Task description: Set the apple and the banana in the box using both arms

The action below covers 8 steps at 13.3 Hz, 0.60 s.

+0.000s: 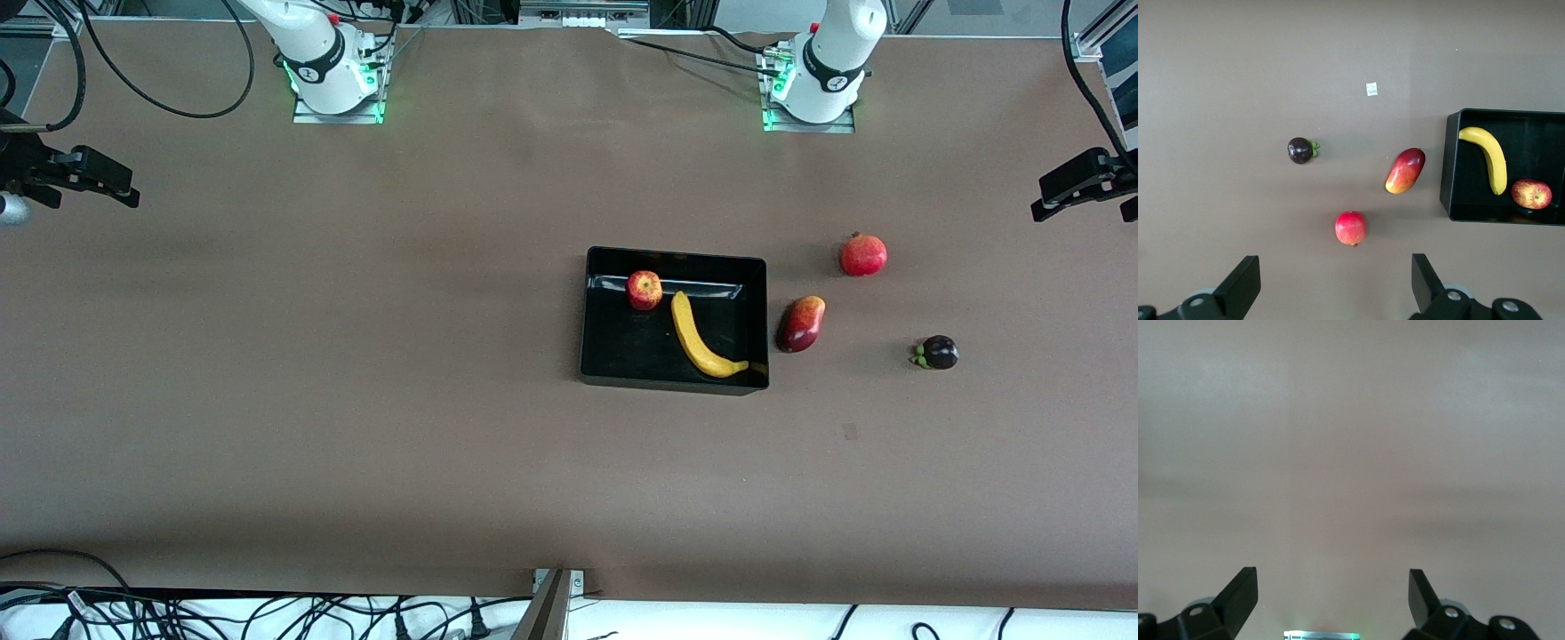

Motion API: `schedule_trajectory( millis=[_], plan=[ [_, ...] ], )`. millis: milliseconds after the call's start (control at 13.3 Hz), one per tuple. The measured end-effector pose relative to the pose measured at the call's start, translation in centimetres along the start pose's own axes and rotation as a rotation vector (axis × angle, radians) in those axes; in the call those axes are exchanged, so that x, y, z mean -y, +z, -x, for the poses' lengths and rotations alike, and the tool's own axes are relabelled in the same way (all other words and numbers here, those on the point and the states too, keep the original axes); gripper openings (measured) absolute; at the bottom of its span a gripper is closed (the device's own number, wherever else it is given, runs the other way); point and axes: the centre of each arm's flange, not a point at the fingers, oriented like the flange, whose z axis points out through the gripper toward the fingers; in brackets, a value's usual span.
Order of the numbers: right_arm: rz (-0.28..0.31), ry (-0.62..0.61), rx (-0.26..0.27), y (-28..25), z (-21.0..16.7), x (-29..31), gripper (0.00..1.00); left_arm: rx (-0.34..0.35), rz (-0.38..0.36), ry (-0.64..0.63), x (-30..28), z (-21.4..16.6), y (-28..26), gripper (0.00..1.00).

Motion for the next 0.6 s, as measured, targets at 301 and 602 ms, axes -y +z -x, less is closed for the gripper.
schedule_trajectory(
  millis=[301,602],
  plan=[
    [0.000,0.000,0.000,0.00,0.00,0.00,1.00,0.000,0.002,0.008,-0.37,-0.03,0.01,1.00],
    [0.000,0.000,0.000,0.00,0.00,0.00,1.00,0.000,0.002,0.018,-0.90,-0.06,0.01,1.00]
  ],
)
